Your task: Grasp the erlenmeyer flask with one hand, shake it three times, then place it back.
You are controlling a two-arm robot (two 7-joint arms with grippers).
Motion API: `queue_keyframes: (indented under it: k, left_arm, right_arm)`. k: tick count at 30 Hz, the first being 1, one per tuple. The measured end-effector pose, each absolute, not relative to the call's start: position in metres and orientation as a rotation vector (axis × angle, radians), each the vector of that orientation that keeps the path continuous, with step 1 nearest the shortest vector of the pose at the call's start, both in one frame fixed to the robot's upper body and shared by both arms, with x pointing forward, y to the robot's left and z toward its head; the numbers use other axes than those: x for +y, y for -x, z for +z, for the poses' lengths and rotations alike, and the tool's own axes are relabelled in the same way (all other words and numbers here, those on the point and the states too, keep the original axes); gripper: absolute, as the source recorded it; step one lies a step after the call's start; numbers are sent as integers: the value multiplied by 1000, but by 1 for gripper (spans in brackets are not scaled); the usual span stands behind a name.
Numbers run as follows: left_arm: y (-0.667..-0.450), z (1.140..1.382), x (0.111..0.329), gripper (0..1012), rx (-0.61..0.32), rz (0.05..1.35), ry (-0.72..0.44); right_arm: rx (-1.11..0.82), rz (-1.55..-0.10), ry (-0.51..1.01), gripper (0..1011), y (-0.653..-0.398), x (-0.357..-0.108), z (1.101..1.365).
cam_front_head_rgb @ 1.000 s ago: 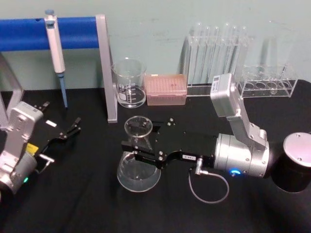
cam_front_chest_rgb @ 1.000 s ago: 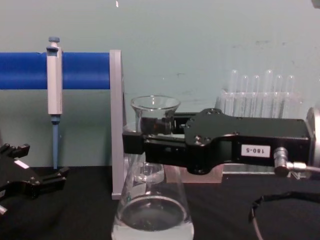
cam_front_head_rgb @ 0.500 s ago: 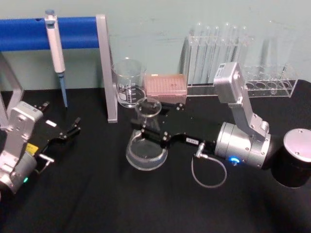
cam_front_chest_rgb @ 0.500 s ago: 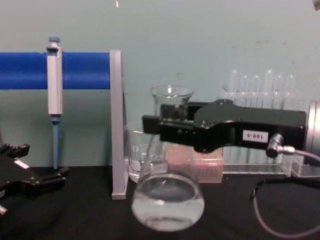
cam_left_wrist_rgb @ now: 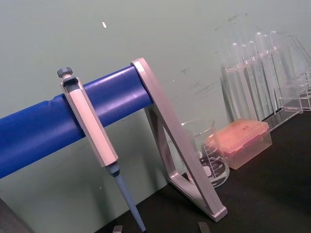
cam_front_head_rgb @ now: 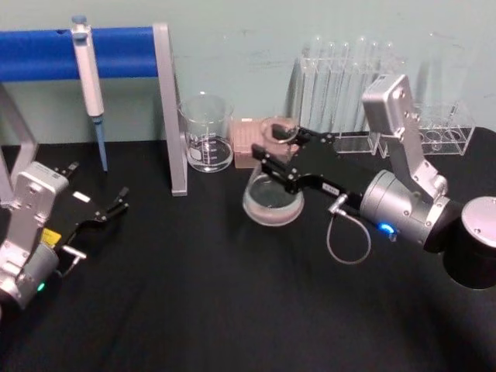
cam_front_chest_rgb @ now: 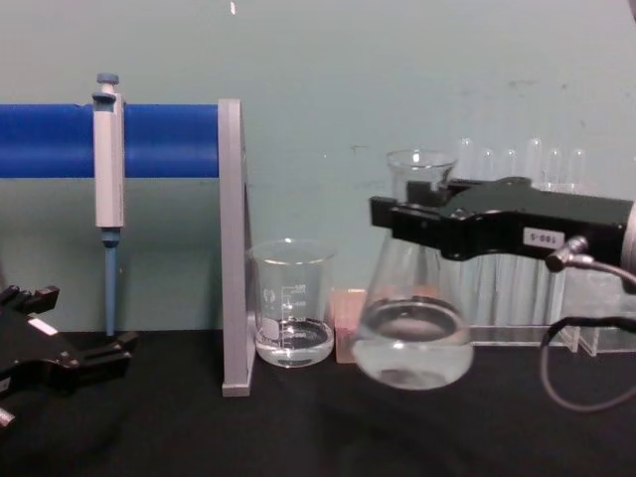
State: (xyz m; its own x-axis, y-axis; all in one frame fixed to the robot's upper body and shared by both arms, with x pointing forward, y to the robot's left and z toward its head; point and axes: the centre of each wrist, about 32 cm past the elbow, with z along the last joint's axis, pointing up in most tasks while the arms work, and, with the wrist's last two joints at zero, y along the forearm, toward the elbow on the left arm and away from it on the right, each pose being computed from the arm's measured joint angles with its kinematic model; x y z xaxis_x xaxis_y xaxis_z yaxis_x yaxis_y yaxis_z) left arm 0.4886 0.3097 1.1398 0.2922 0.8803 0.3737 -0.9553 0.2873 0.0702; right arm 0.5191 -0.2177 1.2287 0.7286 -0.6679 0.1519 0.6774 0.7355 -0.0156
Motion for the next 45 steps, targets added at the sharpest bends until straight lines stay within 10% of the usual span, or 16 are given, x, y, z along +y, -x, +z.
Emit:
queue_keyframes:
  k: [26, 45]
  left_arm:
    - [-489, 1140, 310, 1001, -285, 1248, -304]
    - [-489, 1140, 310, 1001, -285, 1248, -304]
  right_arm:
    - [-129, -977, 85, 457, -515, -245, 1227]
    - [-130, -878, 82, 457, -508, -234, 1229]
